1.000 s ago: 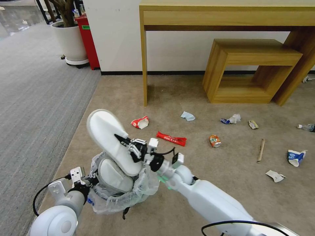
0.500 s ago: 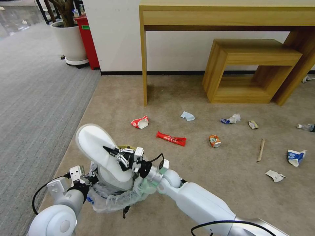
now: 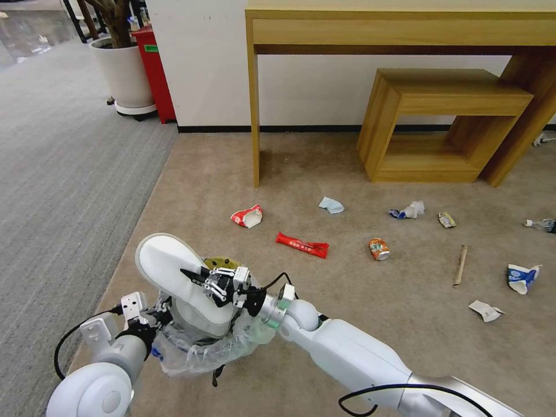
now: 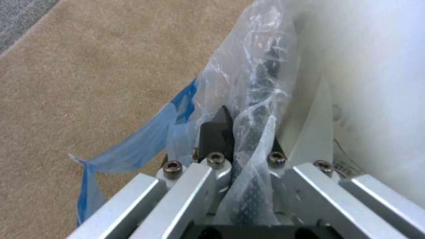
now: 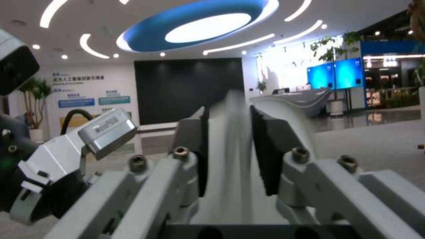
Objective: Pick up the trash bin and place the garbage on the floor into it.
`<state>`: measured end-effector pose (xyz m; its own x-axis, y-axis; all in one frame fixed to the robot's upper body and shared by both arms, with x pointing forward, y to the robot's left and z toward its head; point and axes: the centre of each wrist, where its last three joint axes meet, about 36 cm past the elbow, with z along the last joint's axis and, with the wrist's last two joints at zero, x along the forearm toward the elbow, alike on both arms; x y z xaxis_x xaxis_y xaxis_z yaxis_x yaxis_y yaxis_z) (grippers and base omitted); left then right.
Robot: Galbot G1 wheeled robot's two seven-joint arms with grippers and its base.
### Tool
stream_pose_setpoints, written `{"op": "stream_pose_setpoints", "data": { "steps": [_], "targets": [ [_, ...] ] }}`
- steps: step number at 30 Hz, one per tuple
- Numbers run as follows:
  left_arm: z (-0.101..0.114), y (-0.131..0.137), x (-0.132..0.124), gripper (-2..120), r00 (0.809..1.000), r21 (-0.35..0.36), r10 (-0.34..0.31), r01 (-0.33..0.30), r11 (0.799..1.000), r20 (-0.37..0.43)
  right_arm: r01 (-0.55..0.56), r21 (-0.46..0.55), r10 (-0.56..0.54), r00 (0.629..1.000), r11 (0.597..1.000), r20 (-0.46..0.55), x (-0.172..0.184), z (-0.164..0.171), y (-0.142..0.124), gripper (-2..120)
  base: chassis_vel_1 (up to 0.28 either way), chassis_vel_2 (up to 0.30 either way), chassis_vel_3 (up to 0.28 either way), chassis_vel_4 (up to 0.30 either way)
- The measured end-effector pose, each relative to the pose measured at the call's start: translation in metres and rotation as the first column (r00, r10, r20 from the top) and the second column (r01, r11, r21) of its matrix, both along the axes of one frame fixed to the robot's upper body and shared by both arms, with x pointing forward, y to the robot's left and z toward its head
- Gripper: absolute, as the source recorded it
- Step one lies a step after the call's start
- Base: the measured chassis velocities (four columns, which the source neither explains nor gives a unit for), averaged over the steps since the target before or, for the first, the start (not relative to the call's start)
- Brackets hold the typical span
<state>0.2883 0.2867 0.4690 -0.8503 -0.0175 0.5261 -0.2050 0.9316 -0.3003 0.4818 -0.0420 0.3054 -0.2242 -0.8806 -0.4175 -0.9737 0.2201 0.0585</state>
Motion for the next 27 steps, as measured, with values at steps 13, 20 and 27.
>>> {"op": "stream_pose_setpoints", "data": {
  "steps": [13,20,27],
  "targets": [
    [-0.005,0.001,0.003,1,1.0,-0.002,0.004,-0.004,1.0,-0.01,0.05,0.006,-0.051,0.998,0.999,0.049,0.01,0.026,-0.037,77,0.0,0.0,0.0,0.0],
    [-0.006,0.004,0.006,1,1.0,0.004,0.009,-0.009,1.0,-0.009,0.052,-0.062,-0.052,0.999,0.997,-0.008,0.004,0.034,-0.08,97,0.0,0.0,0.0,0.0],
    [-0.007,0.004,0.009,1,1.0,-0.001,0.01,-0.01,1.0,-0.008,0.069,-0.193,-0.077,0.997,0.979,-0.031,-0.003,0.039,-0.116,96,0.0,0.0,0.0,0.0]
  ]
}}
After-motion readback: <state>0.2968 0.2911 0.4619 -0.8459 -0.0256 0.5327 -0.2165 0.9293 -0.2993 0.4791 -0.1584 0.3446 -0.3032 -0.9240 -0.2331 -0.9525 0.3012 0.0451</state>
